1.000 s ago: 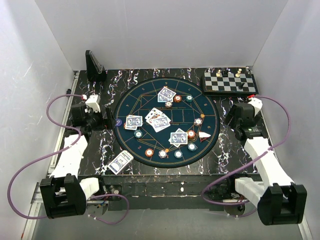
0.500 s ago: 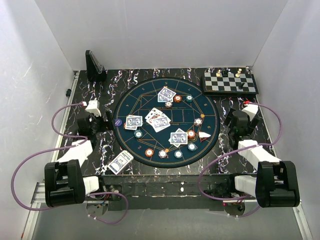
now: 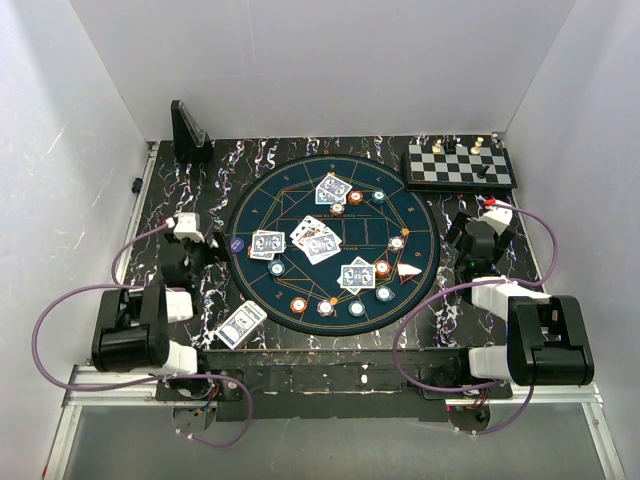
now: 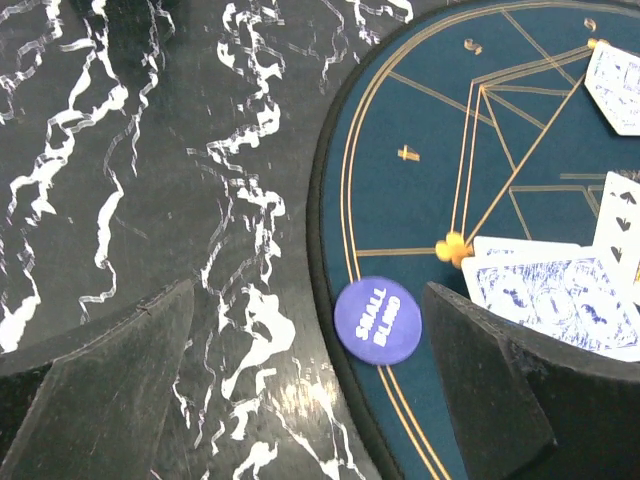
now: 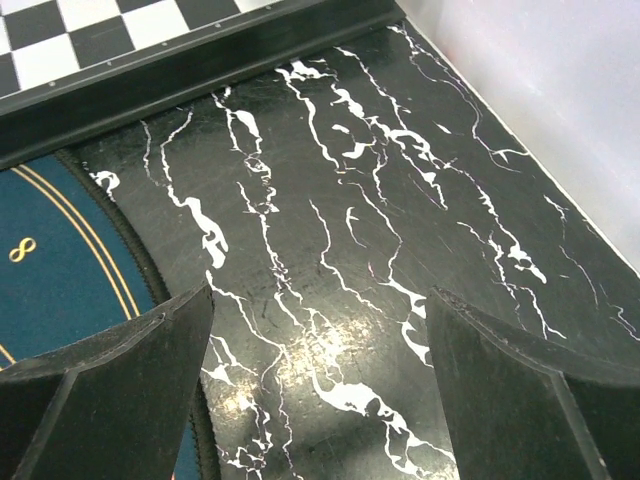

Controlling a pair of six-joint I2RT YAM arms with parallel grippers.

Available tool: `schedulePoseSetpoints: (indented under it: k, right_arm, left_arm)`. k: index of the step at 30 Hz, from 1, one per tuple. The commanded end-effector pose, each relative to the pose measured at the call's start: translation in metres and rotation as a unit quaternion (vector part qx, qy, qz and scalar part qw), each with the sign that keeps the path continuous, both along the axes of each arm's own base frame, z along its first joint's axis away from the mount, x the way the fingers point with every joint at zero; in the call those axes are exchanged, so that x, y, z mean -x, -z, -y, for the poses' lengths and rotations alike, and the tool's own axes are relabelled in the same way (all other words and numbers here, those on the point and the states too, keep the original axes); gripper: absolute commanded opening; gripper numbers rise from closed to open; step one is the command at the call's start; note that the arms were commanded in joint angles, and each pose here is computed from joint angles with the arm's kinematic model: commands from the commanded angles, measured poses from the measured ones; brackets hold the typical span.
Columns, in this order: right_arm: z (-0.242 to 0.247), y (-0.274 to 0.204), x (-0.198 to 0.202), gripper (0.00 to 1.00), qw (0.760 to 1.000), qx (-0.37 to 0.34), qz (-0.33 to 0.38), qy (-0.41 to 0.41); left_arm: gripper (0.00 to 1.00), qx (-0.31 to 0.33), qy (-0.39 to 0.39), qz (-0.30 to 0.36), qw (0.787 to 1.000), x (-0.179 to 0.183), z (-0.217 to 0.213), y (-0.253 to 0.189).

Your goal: Distribute texas hold em gaming equipment

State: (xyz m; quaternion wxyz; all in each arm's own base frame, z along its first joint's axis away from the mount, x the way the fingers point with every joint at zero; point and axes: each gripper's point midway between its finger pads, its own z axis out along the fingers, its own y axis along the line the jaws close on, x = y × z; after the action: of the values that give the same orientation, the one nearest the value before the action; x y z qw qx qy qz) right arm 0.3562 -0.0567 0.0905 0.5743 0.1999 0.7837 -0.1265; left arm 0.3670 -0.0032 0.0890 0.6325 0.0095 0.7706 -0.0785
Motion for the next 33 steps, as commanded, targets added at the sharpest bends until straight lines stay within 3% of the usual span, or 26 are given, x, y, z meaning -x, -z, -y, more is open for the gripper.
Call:
schedulePoseSetpoints:
  k: [1, 7, 8, 33]
  right_arm:
    - [-0.004, -0.022, -0.010, 0.93, 0.998, 0.005, 0.056, -0.027]
    - [-0.030, -0.013, -0.004, 0.94, 0.988, 0.013, 0.084, -0.131]
    - [-0.029, -0.021, -0.006, 0.94, 0.986, 0.021, 0.109, -0.128]
    - [-0.035, -0.018, -0.009, 0.95, 0.984, 0.007, 0.099, -0.147]
  left_arm:
    - [0.98, -0.012, 0.004, 0.085, 0.996, 0.001, 0.000, -0.017]
    - [0.98, -0.012, 0.006, 0.048, 0.999, -0.013, -0.001, -0.012]
    - [0.98, -0.016, 0.013, 0.038, 0.999, -0.013, 0.000, -0.010]
    - [0.98, -0.024, 0.017, 0.037, 0.999, -0.016, 0.005, -0.009]
